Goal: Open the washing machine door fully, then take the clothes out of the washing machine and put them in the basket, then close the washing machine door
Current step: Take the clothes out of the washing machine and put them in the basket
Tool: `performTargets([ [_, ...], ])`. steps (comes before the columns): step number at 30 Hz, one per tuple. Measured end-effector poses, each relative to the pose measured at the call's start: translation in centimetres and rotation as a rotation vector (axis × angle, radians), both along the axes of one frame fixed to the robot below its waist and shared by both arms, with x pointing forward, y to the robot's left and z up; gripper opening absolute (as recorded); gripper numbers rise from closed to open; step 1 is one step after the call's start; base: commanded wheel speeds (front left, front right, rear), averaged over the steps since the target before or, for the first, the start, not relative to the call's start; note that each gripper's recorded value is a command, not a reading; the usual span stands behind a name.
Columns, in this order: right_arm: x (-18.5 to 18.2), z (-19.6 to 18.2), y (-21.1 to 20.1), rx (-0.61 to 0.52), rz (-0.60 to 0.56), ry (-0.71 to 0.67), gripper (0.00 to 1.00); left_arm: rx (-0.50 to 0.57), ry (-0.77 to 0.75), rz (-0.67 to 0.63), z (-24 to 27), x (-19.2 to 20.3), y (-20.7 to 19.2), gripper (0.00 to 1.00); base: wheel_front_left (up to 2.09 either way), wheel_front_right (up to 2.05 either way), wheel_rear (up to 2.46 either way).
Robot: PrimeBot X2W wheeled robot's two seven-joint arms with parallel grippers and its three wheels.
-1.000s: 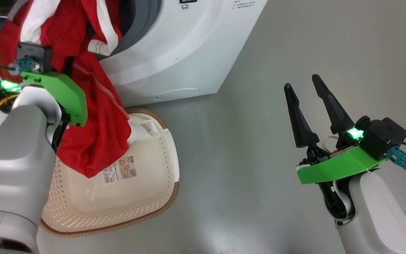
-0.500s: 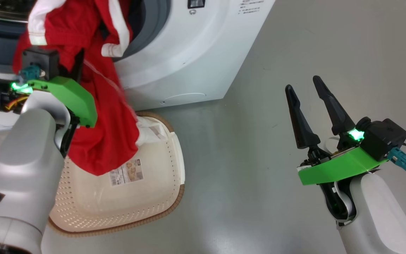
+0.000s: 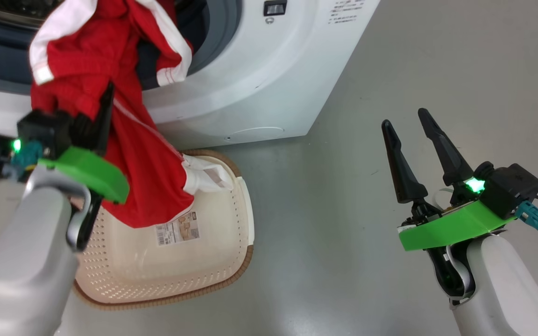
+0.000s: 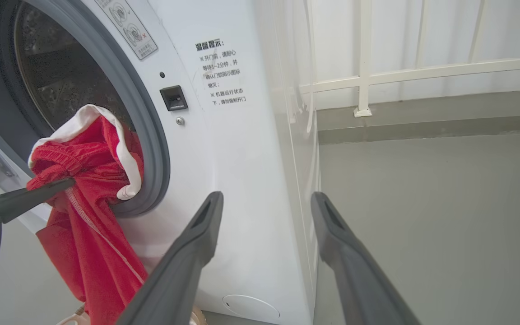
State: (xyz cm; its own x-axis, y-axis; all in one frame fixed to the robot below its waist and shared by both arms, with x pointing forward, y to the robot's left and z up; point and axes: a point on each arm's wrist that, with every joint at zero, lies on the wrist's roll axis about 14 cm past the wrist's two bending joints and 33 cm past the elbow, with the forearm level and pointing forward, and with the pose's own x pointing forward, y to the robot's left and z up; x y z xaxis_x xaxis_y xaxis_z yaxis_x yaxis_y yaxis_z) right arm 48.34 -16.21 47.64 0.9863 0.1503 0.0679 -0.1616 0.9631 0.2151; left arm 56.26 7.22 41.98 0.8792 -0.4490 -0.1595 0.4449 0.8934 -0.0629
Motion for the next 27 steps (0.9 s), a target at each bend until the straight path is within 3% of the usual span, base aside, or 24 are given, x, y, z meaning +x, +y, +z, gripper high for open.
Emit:
performTargets([
  [16,0.3,-1.1,0.6,0.006,0.015,0.021,1.00,-0.083,-0.013,0.086,2.2,-6.8,1.9,0.00,0.00,0.00,0.00],
  [27,0.3,-1.5,0.2,0.002,0.005,0.034,1.00,-0.065,0.230,0.095,-3.9,-11.8,2.2,0.00,0.00,0.00,0.00],
])
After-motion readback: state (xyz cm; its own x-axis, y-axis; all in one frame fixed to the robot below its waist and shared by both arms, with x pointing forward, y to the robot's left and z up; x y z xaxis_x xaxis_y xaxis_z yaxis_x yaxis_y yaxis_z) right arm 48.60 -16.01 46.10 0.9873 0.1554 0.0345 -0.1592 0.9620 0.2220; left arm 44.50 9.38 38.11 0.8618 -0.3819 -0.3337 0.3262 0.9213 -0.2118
